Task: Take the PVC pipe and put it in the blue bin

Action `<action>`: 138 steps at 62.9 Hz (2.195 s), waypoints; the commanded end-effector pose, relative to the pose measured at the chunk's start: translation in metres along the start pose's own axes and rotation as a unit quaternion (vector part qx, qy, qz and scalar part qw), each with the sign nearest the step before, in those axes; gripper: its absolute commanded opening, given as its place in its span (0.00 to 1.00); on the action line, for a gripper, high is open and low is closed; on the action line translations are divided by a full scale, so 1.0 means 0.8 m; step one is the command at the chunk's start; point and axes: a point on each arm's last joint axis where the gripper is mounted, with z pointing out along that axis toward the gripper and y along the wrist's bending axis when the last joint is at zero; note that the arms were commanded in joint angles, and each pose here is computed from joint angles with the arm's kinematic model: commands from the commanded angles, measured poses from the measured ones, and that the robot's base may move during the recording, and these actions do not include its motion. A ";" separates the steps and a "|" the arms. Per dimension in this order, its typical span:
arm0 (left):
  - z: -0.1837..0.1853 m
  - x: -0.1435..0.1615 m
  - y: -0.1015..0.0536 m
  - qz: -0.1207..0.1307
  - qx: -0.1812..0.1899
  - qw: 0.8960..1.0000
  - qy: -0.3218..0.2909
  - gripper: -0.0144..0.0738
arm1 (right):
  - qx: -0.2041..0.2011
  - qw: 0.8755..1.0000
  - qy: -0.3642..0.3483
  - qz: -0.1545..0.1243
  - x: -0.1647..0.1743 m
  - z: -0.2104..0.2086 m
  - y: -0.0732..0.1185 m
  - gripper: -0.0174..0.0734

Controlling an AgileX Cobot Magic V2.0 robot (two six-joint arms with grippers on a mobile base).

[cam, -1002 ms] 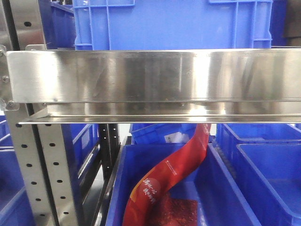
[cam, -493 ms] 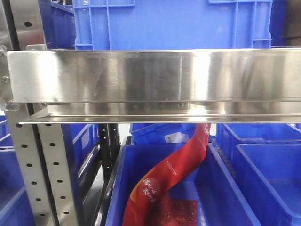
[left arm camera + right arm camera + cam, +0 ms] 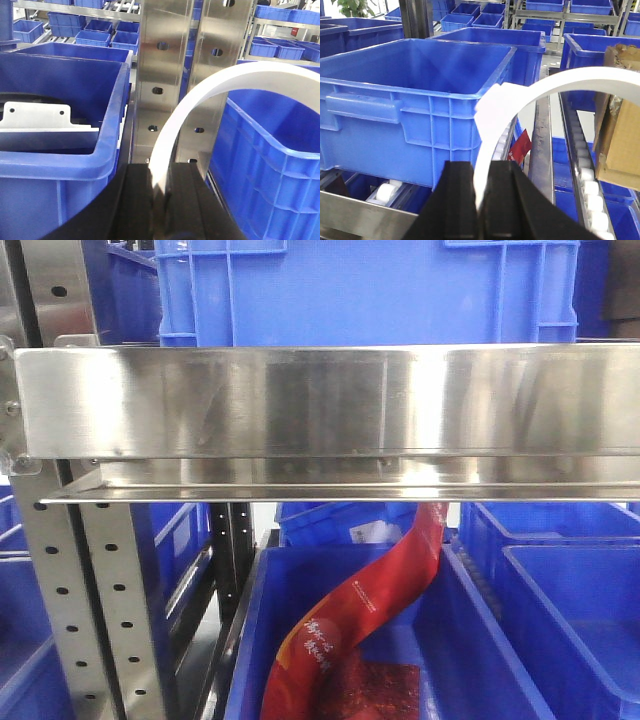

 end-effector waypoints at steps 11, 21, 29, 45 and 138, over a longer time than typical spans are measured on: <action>-0.003 -0.005 -0.001 -0.003 0.002 1.000 -0.018 0.04 | 0.003 1.000 -0.014 -0.006 -0.002 -0.001 -0.001 0.01; -0.003 -0.010 -0.001 -0.007 0.002 0.999 -0.041 0.04 | 0.004 1.000 -0.015 -0.006 -0.003 -0.001 -0.001 0.01; -0.003 -0.010 -0.001 -0.007 0.002 0.999 -0.042 0.04 | 0.001 1.000 -0.016 -0.001 -0.003 -0.001 0.000 0.01; -0.003 -0.010 -0.001 -0.007 0.002 0.999 -0.043 0.04 | 0.001 1.000 -0.016 -0.001 -0.003 -0.001 0.000 0.01; 0.150 -0.091 -0.160 0.031 0.223 0.972 -0.073 0.04 | -0.048 0.996 -0.078 0.009 -0.098 0.090 0.004 0.01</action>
